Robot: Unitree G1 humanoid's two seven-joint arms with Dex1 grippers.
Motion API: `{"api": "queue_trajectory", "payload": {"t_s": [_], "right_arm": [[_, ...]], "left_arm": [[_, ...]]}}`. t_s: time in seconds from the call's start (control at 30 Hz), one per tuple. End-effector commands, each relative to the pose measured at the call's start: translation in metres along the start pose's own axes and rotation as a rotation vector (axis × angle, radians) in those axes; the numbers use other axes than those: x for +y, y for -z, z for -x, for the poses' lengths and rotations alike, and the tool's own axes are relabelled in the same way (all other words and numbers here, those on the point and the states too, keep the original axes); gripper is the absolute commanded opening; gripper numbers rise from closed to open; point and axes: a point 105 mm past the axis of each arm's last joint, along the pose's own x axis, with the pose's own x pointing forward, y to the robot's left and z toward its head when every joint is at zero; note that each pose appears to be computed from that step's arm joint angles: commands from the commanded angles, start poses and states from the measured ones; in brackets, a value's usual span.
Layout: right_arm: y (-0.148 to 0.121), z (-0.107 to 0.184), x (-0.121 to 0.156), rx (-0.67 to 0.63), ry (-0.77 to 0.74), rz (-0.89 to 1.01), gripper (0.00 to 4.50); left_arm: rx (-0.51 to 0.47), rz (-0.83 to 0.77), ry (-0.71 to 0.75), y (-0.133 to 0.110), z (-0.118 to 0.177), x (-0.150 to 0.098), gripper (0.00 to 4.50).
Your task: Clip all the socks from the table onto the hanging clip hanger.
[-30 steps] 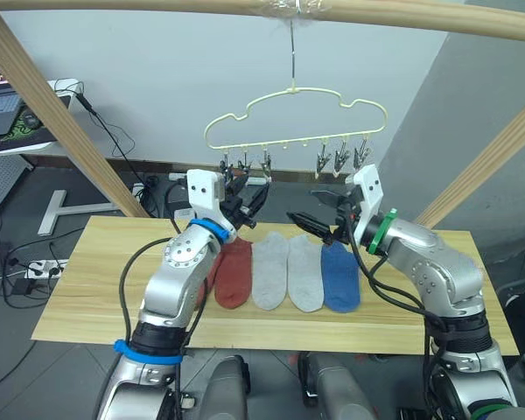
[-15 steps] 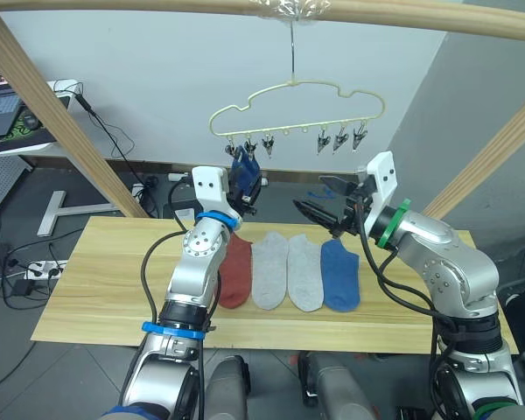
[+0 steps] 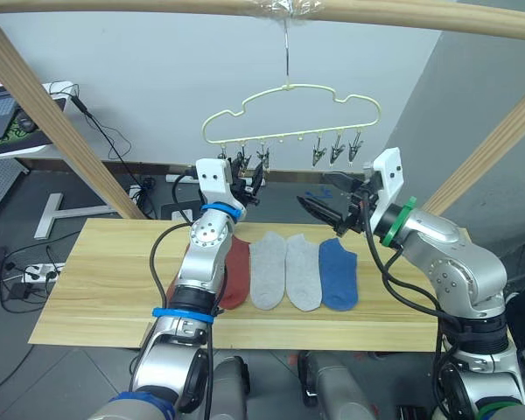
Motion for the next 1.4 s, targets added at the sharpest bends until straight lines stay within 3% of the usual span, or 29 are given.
{"api": "queue_trajectory", "payload": {"t_s": [0.03,0.83,0.93,1.1,1.17,1.4], "right_arm": [[-0.017,0.003,0.001,-0.055,0.002,0.036,4.50],[-0.021,0.004,-0.003,-0.060,0.010,0.039,4.50],[-0.021,0.004,-0.003,-0.060,0.011,0.038,4.50],[-0.021,0.004,-0.002,-0.061,0.010,0.033,4.50],[-0.020,0.003,0.000,-0.061,0.006,0.030,4.50],[-0.015,-0.008,0.006,-0.061,-0.005,0.015,4.50]], "left_arm": [[-0.086,-0.029,-0.022,-0.023,-0.008,0.002,2.34],[-0.112,-0.059,-0.060,-0.029,-0.018,0.006,2.34],[-0.115,-0.061,-0.054,-0.030,-0.018,0.005,1.80],[-0.122,-0.058,-0.044,-0.031,-0.017,0.003,0.41],[-0.122,-0.055,-0.042,-0.030,-0.017,0.002,0.12],[-0.079,0.016,-0.034,-0.021,-0.011,0.003,0.02]]}}
